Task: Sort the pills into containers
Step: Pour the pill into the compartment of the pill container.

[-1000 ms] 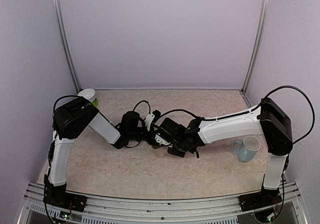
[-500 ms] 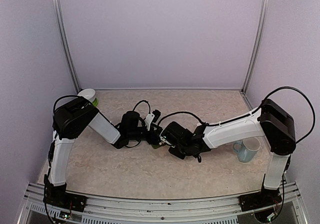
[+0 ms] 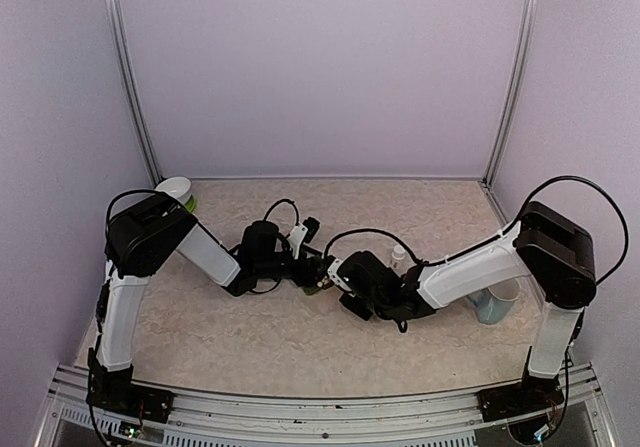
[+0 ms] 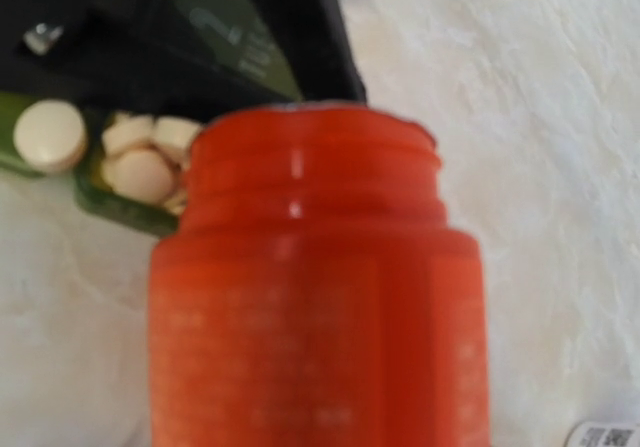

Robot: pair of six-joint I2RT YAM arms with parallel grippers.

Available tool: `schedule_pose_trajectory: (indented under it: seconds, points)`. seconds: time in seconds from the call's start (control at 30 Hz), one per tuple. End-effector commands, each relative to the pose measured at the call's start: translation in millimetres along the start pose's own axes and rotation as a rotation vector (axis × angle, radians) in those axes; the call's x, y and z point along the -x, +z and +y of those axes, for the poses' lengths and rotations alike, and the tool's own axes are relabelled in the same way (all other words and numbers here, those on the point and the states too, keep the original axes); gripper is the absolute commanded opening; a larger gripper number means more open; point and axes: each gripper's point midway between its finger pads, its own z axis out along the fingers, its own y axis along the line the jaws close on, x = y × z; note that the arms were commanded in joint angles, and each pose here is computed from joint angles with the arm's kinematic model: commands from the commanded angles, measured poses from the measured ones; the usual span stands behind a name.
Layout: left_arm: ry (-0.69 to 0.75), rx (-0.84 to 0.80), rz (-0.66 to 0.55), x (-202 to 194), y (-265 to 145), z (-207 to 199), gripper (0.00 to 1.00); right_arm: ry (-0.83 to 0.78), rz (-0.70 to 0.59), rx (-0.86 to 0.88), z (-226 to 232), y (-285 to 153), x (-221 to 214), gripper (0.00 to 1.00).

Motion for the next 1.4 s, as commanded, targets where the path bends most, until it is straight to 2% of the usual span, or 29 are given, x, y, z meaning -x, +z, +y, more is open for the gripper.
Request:
schedule_pose_trajectory:
  seconds: [0.0,0.57,0.93,1.37]
  points:
    - [-0.138,-0.072,0.331,-111,-6,-27,0.65,0.025,-0.138,0.116,21,1,18,0.45]
    - [-0.147,-0.048,0.308,-97,-8,-22,0.65,0.082,-0.366,0.046,-11,-42,36,0.45]
    - [-0.140,0.002,0.304,-85,-10,-15,0.70,0.146,-0.492,-0.022,-38,-73,41,0.44]
    - [-0.105,0.064,0.209,-11,-20,-8,0.82,0.175,-0.548,-0.066,-56,-94,47,0.44]
